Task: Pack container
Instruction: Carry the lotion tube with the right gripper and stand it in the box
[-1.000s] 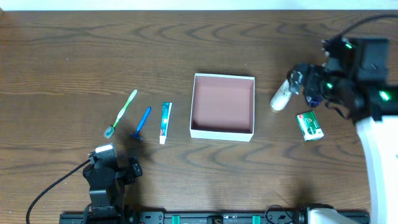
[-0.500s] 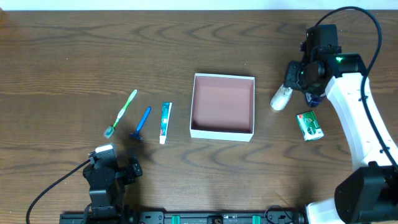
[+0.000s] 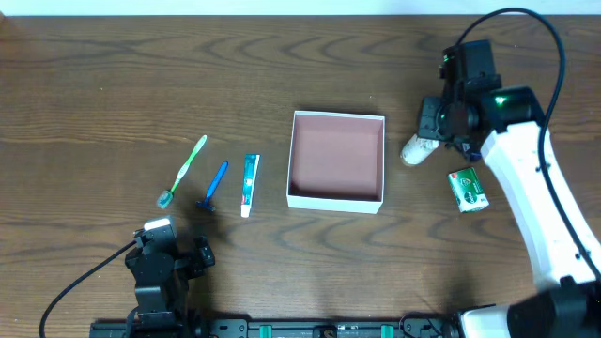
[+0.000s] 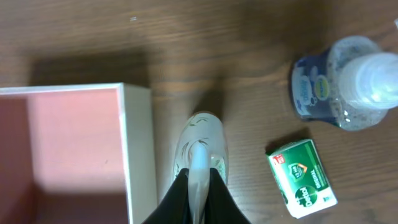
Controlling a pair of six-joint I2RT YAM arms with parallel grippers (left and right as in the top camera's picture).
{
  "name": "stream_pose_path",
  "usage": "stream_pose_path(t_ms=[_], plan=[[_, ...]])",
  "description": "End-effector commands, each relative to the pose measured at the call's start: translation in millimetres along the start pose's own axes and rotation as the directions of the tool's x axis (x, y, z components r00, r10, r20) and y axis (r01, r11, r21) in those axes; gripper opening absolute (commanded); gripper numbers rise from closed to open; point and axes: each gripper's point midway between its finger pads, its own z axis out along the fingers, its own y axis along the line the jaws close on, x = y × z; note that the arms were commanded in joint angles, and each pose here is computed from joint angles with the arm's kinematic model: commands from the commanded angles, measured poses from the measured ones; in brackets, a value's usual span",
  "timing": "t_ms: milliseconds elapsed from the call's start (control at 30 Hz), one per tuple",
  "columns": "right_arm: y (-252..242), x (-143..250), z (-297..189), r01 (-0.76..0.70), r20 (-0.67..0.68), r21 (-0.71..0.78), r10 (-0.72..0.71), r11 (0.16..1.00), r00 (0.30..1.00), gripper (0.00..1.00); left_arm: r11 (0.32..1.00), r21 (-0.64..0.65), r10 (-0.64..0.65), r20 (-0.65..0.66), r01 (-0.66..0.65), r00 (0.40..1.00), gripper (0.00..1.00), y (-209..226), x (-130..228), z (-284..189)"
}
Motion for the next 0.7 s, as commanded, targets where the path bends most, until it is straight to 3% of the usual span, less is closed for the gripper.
stream_pose_path(t_ms=[0,467,667], plan=[[13,-10,-34,0.046,0.105,-0.01,-0.045,0.999,0.993,0.01,1.0,-0.009,-0.012,0.0,0.012,1.0,0.98,2,2,2],[97,-15,-147,0.229,0.273,-0.183,-0.174,0.956,0.946,0.01,1.0,-0.009,-0.012,0.0,0.012,1.0,0.98,2,2,2],[118,-7,-153,0.238,0.273,-0.227,-0.173,0.944,0.946,0.01,1.0,-0.009,-0.012,0.0,0.012,1.0,0.98,2,2,2]])
